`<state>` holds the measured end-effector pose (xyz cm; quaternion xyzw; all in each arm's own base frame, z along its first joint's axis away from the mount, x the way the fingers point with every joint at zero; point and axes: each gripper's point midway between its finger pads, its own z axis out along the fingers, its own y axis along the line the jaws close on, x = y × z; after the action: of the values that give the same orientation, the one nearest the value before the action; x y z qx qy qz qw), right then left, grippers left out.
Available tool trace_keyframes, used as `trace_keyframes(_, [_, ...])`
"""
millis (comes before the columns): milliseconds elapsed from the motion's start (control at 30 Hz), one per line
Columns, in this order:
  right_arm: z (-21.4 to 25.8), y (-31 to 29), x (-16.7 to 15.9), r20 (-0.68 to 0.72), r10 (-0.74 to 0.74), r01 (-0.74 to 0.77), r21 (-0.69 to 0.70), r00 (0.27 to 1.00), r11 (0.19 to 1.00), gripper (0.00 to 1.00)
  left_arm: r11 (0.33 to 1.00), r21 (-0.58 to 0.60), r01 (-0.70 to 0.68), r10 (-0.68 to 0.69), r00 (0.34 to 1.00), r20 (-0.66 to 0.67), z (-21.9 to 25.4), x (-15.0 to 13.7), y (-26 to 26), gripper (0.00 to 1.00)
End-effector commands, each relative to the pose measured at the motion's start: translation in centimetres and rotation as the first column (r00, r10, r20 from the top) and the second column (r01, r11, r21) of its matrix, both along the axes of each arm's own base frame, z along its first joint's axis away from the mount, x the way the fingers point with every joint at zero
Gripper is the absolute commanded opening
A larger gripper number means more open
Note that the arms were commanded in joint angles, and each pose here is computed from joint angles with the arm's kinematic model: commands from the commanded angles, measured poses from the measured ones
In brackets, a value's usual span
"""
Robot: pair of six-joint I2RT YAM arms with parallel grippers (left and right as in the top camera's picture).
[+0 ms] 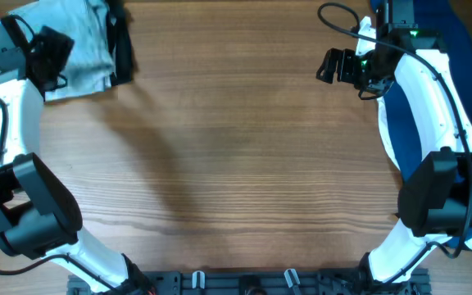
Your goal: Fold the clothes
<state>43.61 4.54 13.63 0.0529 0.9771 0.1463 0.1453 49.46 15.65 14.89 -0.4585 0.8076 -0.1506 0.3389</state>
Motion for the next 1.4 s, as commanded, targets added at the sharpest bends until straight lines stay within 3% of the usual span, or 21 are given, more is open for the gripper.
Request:
trace_keyframes(0, [1.8,-0.1,0.3,0.048,-0.015,0.016,-0.011,0.999,1.0,1.0,0.988,0.057,0.145,-0.142,0.989,-0.047,1.0,-1.8,-0.7,1.0])
trace_keyframes(133, [1.9,-0.1,0.5,0.06,-0.016,0.017,-0.01,0.998,1.0,1.0,0.923,0.233,0.306,-0.315,0.949,0.004,5.7,-2.5,-1.7,1.0])
trace_keyframes(267, [3.0,0.0,1.4,0.113,-0.004,0.005,-0.008,0.994,1.0,1.0,0.833,0.404,0.378,-0.43,0.902,0.043,7.6,-0.4,-2.3,1.0])
trace_keyframes(333, [6.9,0.1,2.1,0.229,0.075,-0.066,-0.044,0.97,0.997,1.0,0.825,0.411,0.387,-0.445,0.894,0.052,7.9,0.0,-3.0,1.0])
trace_keyframes(400, [13.1,-0.9,2.0,0.362,0.078,-0.039,-0.113,0.929,0.993,1.0,0.825,0.404,0.396,-0.45,0.892,0.046,7.7,0.0,-3.4,1.0])
trace_keyframes(500, [20.5,0.0,-2.2,0.504,0.145,-0.097,-0.12,0.851,0.988,1.0,0.832,0.363,0.42,-0.451,0.893,0.002,6.5,-0.9,-3.8,1.0])
trace_keyframes(600, [25.3,0.0,-7.2,0.583,0.145,-0.086,-0.128,0.8,0.988,1.0,0.833,0.36,0.421,-0.451,0.893,-0.001,6.4,-1.0,-3.8,1.0])
trace_keyframes(700, [27.6,0.0,-9.6,0.634,0.144,-0.077,-0.132,0.76,0.988,1.0,0.833,0.36,0.421,-0.451,0.893,-0.001,6.4,-1.0,-3.8,1.0])
trace_keyframes(867, [26.7,-0.1,-10.5,0.595,0.133,-0.075,-0.122,0.792,0.99,1.0,0.833,0.36,0.421,-0.451,0.893,-0.002,6.4,-1.0,-3.8,1.0])
trace_keyframes(1000, [26.1,-0.4,-9.4,0.6,0.152,-0.07,-0.158,0.785,0.985,1.0,0.833,0.359,0.421,-0.451,0.893,-0.002,6.4,-1.0,-3.8,1.0])
trace_keyframes(1100, [26.2,-0.4,-9.6,0.664,0.272,-0.116,-0.269,0.697,0.956,1.0,0.833,0.36,0.421,-0.451,0.893,-0.001,6.4,-1.0,-3.8,1.0])
trace_keyframes(1200, [25.1,-0.4,-12.1,0.776,0.298,-0.073,-0.311,0.556,0.947,1.0,0.833,0.36,0.421,-0.451,0.893,-0.002,6.4,-1.0,-3.8,1.0])
trace_keyframes(1367, [18.5,-0.5,-15.8,0.882,0.295,0.002,-0.318,0.368,0.948,1.0,0.833,0.359,0.421,-0.451,0.893,-0.002,6.4,-1.0,-3.8,1.0])
